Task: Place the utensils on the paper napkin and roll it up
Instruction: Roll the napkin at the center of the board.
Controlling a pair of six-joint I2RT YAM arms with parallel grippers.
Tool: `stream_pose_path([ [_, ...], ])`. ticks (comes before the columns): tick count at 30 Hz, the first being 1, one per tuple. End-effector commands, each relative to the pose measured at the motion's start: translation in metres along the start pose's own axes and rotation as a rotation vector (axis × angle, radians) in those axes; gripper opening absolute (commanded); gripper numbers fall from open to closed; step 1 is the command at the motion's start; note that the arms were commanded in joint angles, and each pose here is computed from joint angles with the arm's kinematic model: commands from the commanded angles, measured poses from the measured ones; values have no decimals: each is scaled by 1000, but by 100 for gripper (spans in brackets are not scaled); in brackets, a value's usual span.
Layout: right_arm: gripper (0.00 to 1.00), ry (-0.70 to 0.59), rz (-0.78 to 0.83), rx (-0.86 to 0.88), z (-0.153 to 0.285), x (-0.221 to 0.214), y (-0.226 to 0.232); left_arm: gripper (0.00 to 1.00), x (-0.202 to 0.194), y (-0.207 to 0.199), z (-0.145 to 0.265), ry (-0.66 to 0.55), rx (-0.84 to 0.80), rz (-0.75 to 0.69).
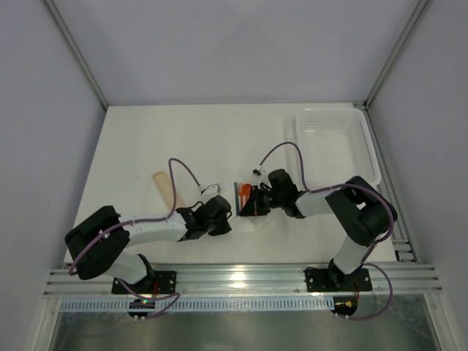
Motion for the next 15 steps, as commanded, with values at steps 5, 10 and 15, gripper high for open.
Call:
stream_pose_path([
  [5, 4, -13, 27, -9, -2, -1, -5, 0, 19, -20, 9, -65, -70, -28],
  [10, 4, -8, 24, -11, -3, 0, -5, 0, 29, -32, 8, -86, -89, -51],
  [15, 4, -5, 26, -10, -3, 0, -5, 0, 32, -40, 0, -71, -102, -57],
])
Point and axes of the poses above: each gripper's point midway between its finger pads, its own z axis back along the fingers, its own y axis along the line the jaws close on, x = y × z, the point moved 7 cm from there along z, back along the fingers, and after that the axes turned 7 degrees about -z, right-handed, at the moved point
